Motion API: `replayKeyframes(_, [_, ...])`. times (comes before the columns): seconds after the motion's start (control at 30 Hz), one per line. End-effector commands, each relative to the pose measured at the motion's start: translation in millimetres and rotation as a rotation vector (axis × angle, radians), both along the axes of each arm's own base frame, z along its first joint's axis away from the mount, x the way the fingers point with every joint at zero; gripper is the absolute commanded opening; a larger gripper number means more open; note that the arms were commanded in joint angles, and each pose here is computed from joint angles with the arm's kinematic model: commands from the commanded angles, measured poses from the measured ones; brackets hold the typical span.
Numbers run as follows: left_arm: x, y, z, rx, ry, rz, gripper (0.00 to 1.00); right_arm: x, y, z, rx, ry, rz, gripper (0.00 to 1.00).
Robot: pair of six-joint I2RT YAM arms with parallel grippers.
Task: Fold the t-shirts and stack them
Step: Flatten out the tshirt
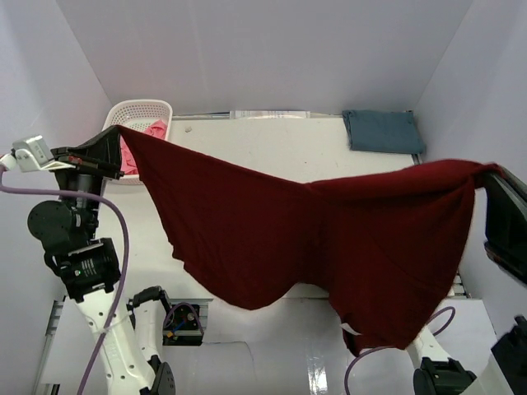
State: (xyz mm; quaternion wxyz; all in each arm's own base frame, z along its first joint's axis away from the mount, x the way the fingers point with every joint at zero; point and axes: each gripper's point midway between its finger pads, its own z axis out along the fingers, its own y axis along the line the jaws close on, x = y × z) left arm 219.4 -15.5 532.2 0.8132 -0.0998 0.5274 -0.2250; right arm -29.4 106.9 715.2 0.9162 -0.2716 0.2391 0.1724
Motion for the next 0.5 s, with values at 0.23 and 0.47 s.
replayKeyframes(0.23, [123.8, 43.9, -81.4, -0.048, 0.214, -0.011, 0.00, 254.5, 11.7, -80.9, 0.035, 0.461, 0.087, 0.08])
replayKeyframes(0.47, [221.5, 47.9, -104.7, -0.034, 0.292, -0.014, 0.00, 391.5, 29.7, -124.8, -0.007, 0.674, 0.187, 0.08])
